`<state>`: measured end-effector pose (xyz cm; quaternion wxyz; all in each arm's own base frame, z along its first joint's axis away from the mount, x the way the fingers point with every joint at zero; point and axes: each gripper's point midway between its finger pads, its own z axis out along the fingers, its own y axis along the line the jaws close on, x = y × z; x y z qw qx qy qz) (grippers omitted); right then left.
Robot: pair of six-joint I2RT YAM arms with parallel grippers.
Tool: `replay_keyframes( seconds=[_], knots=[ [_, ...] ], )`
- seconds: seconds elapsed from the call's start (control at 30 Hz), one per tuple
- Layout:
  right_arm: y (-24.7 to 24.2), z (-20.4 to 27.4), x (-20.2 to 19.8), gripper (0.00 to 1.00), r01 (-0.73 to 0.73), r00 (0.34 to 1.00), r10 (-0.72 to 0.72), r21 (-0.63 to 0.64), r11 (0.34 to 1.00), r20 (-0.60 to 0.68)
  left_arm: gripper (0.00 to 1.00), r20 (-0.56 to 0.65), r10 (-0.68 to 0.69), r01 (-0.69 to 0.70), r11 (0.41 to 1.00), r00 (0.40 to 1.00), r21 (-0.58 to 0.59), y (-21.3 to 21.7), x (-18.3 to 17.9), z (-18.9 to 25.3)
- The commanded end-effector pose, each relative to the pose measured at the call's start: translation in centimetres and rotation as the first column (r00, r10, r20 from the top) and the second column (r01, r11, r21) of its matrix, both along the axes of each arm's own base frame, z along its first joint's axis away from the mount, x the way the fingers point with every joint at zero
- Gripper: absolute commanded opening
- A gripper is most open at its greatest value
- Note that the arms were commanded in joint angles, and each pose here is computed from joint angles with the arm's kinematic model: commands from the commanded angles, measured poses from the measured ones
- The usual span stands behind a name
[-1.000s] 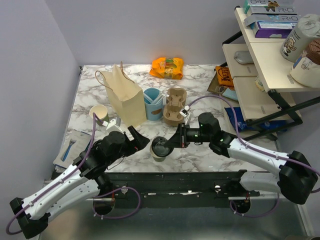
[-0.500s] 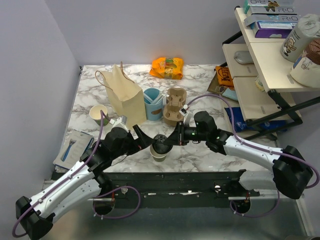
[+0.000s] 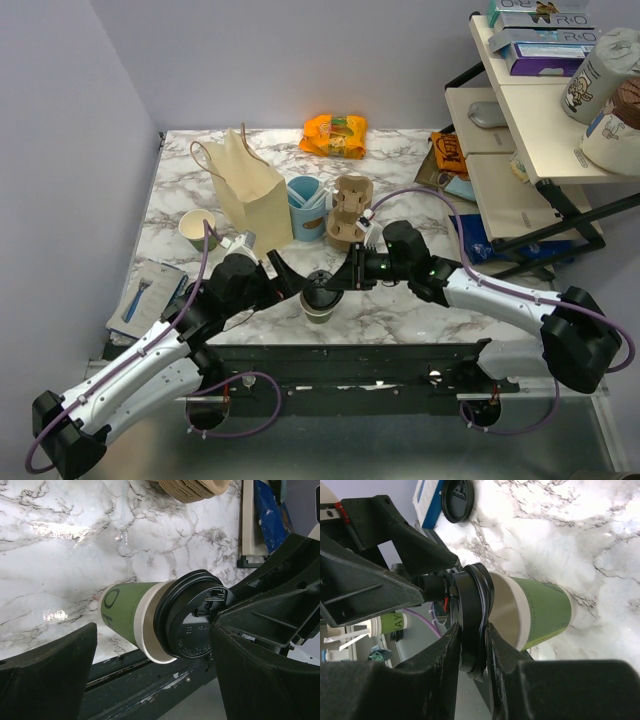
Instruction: Pack the takeout coffee
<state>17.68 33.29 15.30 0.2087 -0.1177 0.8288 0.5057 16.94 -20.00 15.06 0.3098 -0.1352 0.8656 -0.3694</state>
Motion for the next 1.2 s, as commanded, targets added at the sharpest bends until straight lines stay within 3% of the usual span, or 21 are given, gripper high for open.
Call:
replay_keyframes(
  seconds=[0.0,0.43,1.17],
  knots=[
    [-0.2,-0.1,0.3,0.34,0.023,1.000,-0.022,-0.036,0.999,0.011,0.99,-0.007,-0.028,0.028,1.000,1.000,0.011,-0.3,-0.1,-0.7],
    [-1.2,0.0,1.0,0.53,0.058,0.997,-0.053,-0.108,0.993,0.047,0.99,-0.040,-0.062,0.063,0.998,0.997,0.026,-0.9,-0.3,-1.8],
    [-1.5,-1.0,0.8,0.51,0.025,0.999,-0.018,-0.171,0.985,0.047,0.99,-0.069,-0.102,0.102,0.995,0.992,0.000,-2.2,-0.3,-2.3]
  ],
)
